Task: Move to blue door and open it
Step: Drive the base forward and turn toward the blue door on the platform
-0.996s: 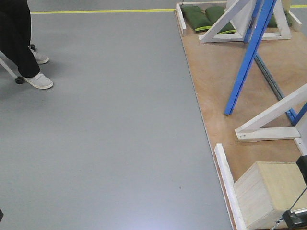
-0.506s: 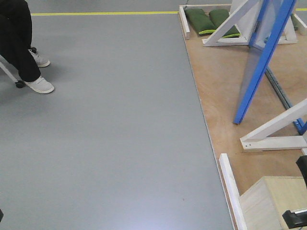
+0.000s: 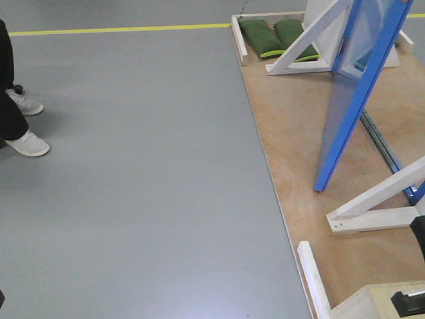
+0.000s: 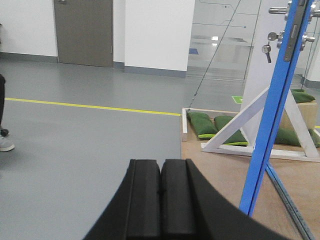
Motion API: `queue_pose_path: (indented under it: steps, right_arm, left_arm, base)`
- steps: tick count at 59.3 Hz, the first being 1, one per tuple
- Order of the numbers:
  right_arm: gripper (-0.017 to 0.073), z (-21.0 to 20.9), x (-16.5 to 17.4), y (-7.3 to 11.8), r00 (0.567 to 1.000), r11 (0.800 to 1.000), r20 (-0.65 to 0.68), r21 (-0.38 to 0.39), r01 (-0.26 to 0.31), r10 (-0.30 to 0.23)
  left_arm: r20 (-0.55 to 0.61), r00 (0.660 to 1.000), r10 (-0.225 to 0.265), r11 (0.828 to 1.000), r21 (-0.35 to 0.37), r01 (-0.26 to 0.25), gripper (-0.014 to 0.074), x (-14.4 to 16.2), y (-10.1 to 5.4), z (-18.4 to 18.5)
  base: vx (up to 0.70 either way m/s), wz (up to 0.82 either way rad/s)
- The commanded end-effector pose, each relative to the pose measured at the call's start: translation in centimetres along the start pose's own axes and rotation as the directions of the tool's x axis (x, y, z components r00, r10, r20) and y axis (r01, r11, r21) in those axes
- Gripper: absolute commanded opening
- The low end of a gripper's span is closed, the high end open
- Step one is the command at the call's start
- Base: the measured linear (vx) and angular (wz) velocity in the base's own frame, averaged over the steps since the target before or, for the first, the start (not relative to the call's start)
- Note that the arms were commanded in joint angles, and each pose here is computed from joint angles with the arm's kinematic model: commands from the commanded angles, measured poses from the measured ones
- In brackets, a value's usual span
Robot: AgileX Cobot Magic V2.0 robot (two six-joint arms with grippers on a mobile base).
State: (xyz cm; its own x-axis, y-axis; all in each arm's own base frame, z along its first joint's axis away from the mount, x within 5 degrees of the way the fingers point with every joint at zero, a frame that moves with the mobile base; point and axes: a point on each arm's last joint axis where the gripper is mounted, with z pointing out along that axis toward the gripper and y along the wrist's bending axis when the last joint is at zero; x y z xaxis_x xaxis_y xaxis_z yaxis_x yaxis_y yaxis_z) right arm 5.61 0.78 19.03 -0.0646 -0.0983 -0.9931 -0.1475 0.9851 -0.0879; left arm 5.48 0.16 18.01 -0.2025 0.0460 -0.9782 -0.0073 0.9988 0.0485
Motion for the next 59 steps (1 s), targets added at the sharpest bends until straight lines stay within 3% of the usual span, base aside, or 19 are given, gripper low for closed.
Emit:
queue_pose_path:
  steps: [1, 59]
  right_arm:
    - [0.0012, -0.13, -0.77, -0.04, 0.995, 1.000, 0.096, 0.006, 0.010, -0.010]
    - [0.0012, -0.13, -0.77, -0.04, 0.995, 1.000, 0.096, 0.006, 0.010, -0.010]
  left_arm:
    - [0.123, 0.992, -0.009, 1.000, 0.008, 0.008, 0.0073, -1.66, -0.01, -0.40]
    - [0.123, 0.992, -0.009, 1.000, 0.008, 0.008, 0.0073, -1.66, -0.01, -0.40]
  base:
    - [0.34, -0.15]
    - [0.37, 0.03]
